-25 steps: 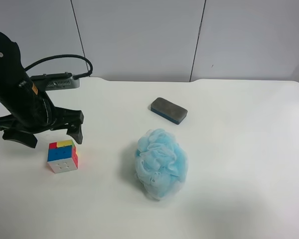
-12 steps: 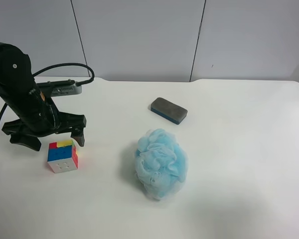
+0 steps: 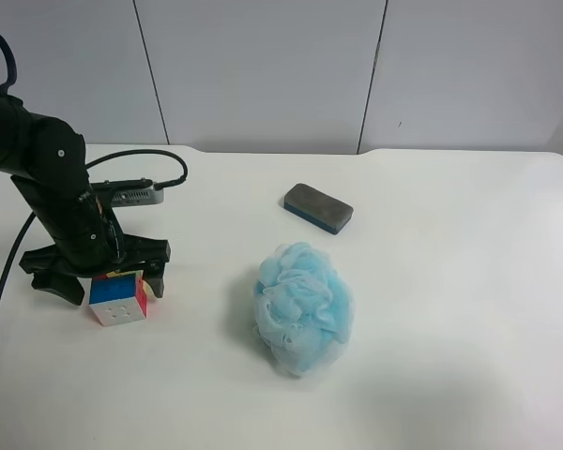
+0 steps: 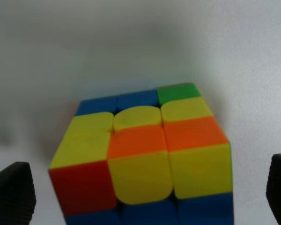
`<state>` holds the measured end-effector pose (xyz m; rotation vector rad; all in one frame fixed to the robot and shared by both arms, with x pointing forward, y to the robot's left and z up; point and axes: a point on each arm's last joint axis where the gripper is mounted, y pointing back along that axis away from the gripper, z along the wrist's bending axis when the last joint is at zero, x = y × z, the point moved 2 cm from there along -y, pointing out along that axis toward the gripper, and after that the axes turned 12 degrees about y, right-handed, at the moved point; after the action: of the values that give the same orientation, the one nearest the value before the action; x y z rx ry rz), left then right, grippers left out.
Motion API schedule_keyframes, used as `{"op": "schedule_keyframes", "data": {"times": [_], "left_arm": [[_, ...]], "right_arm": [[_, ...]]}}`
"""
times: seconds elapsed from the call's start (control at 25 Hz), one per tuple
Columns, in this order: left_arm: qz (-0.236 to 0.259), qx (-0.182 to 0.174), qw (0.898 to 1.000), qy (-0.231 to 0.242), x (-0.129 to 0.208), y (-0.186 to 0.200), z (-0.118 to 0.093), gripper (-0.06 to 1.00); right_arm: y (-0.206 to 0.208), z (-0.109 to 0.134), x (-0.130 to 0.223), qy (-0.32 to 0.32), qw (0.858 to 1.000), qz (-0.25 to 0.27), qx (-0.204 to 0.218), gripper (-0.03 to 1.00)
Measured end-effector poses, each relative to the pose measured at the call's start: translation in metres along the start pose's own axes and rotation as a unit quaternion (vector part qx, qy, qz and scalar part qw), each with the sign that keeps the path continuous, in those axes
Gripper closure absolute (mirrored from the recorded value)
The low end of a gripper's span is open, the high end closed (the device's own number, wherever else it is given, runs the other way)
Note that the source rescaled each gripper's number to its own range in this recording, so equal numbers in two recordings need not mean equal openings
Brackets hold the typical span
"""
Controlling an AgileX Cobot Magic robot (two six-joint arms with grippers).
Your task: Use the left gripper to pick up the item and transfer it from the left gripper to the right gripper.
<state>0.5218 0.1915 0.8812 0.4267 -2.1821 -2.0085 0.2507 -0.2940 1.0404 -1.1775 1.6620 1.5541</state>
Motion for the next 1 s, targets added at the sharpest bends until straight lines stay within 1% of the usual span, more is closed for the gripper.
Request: {"op": "schedule_keyframes", "data": {"times": [0.08, 0.16, 0.36, 0.48, 0.52, 0.88, 1.0], "left_arm": [[0.001, -0.001, 1.000, 0.000, 0.000, -0.001, 0.000, -0.04], [0.001, -0.001, 1.000, 0.000, 0.000, -0.001, 0.000, 0.08], [0.001, -0.001, 1.000, 0.000, 0.000, -0.001, 0.000, 0.62], [0.000, 0.000, 1.000, 0.000, 0.000, -0.001, 0.000, 0.91], [-0.001, 0.001, 1.000, 0.000, 0.000, -0.001, 0.000, 0.94], [-0.004, 0.003, 1.000, -0.001, -0.001, 0.000, -0.001, 0.94], [-0.021, 0.016, 1.000, -0.007, -0.002, 0.013, -0.002, 0.94]], "right_arm": [[0.000, 0.000, 0.000, 0.000, 1.000, 0.000, 0.000, -0.03], [0.000, 0.000, 0.000, 0.000, 1.000, 0.000, 0.000, -0.03], [0.000, 0.000, 0.000, 0.000, 1.000, 0.000, 0.000, -0.03], [0.000, 0.000, 0.000, 0.000, 1.000, 0.000, 0.000, -0.03], [0.000, 0.000, 0.000, 0.000, 1.000, 0.000, 0.000, -0.03], [0.000, 0.000, 0.000, 0.000, 1.000, 0.000, 0.000, -0.03], [0.000, 0.000, 0.000, 0.000, 1.000, 0.000, 0.000, -0.03]]}}
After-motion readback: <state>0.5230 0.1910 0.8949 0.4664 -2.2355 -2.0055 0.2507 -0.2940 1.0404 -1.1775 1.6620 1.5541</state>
